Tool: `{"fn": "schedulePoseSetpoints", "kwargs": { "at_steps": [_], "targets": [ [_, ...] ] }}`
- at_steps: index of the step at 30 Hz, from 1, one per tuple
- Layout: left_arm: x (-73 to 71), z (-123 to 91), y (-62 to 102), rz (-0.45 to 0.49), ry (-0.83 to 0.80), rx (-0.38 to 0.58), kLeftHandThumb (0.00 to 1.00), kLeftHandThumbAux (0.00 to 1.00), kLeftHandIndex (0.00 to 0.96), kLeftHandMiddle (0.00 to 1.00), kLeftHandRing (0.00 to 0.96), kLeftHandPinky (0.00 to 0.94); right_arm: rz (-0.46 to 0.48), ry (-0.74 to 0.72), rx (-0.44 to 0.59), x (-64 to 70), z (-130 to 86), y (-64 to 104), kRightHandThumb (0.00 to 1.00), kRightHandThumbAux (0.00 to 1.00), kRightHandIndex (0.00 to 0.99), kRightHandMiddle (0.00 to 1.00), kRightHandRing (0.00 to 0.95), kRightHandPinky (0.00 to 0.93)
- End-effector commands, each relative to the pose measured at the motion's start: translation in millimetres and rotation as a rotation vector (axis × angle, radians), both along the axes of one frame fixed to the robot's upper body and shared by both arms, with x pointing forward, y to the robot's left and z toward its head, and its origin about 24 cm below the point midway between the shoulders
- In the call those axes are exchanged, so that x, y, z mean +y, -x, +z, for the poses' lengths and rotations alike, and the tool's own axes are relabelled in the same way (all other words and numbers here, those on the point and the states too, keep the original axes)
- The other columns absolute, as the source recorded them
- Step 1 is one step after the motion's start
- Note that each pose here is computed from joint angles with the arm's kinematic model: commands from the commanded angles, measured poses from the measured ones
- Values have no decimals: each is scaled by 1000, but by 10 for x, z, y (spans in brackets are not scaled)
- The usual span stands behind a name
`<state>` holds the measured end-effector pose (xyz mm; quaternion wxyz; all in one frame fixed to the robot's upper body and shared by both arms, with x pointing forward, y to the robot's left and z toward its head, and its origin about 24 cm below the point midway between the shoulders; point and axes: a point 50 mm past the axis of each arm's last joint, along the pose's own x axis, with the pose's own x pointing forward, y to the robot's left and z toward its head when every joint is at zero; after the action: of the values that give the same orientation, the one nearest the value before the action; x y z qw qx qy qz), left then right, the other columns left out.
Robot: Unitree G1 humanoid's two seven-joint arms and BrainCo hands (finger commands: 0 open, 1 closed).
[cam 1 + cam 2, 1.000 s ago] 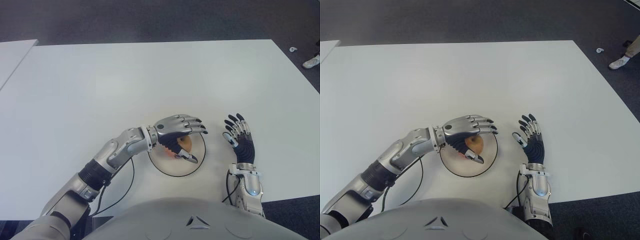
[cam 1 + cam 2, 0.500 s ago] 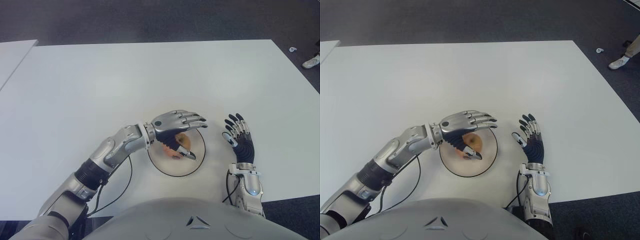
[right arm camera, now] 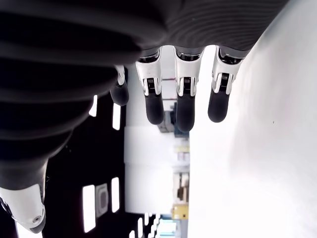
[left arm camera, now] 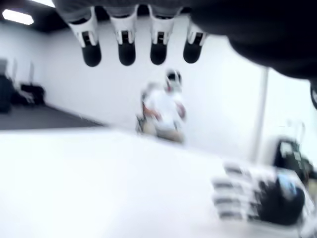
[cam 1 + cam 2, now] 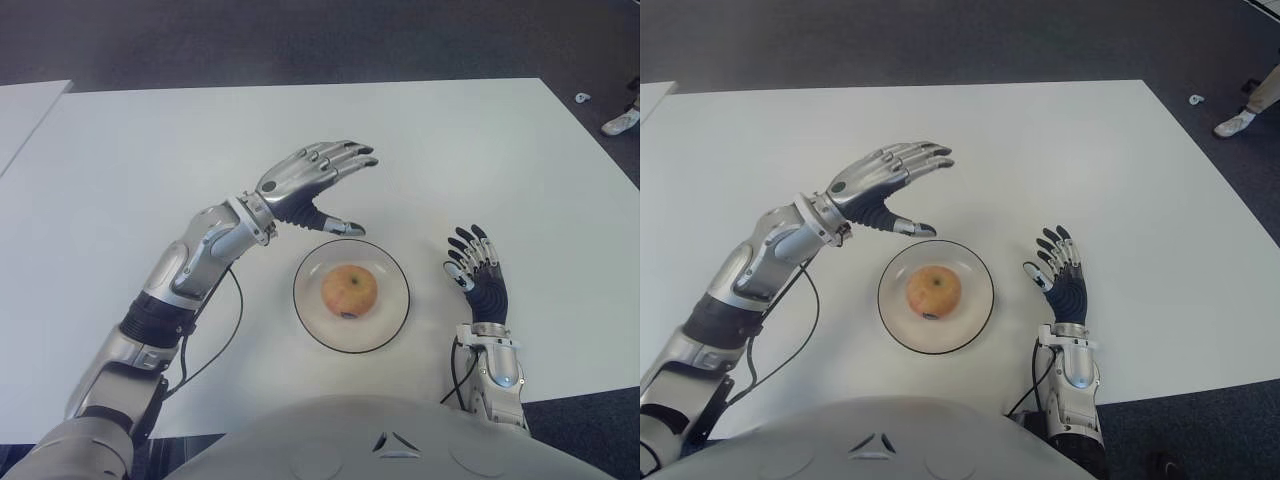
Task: Put the apples into the plate.
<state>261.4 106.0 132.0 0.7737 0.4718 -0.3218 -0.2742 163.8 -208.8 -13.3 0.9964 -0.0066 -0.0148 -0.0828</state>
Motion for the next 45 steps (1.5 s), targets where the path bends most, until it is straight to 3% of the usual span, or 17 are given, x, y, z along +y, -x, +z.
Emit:
{"fn": "schedulePoseSetpoints", "kwargs": {
  "at_steps": [1, 8, 19, 26, 31, 38, 41, 45],
  "targets": [
    [197, -208, -23, 86, 256, 75, 243, 299, 178, 215, 195, 243, -21, -86, 250, 89, -455, 271, 331, 606, 81, 184, 198, 210],
    [284, -437, 57, 193, 433, 144, 284, 414, 269, 296, 284, 332, -14, -70, 232, 105, -465, 270, 340, 612, 84, 191, 202, 212],
    [400, -492, 128, 323, 558, 233, 273, 498, 287, 319, 308, 319, -2, -72, 221, 120, -486, 263, 335, 607, 90, 190, 196, 210],
    [550, -577, 224, 477, 684, 341, 275, 569, 297, 333, 315, 311, 11, -55, 232, 149, -504, 262, 334, 574, 95, 200, 192, 202],
    [605, -671, 321, 571, 766, 416, 301, 581, 299, 341, 320, 316, 13, -52, 237, 167, -513, 266, 335, 567, 93, 204, 192, 200],
    [536, -895, 536, 712, 846, 515, 343, 601, 299, 346, 336, 335, 16, -46, 225, 205, -478, 239, 338, 559, 93, 210, 196, 196],
    [528, -911, 559, 730, 852, 526, 347, 598, 297, 347, 339, 338, 16, -43, 224, 206, -475, 237, 340, 555, 94, 213, 198, 192],
    [612, -1075, 697, 824, 858, 571, 341, 583, 286, 344, 337, 328, 8, -28, 219, 190, -449, 240, 347, 551, 93, 215, 198, 184]
  ]
}}
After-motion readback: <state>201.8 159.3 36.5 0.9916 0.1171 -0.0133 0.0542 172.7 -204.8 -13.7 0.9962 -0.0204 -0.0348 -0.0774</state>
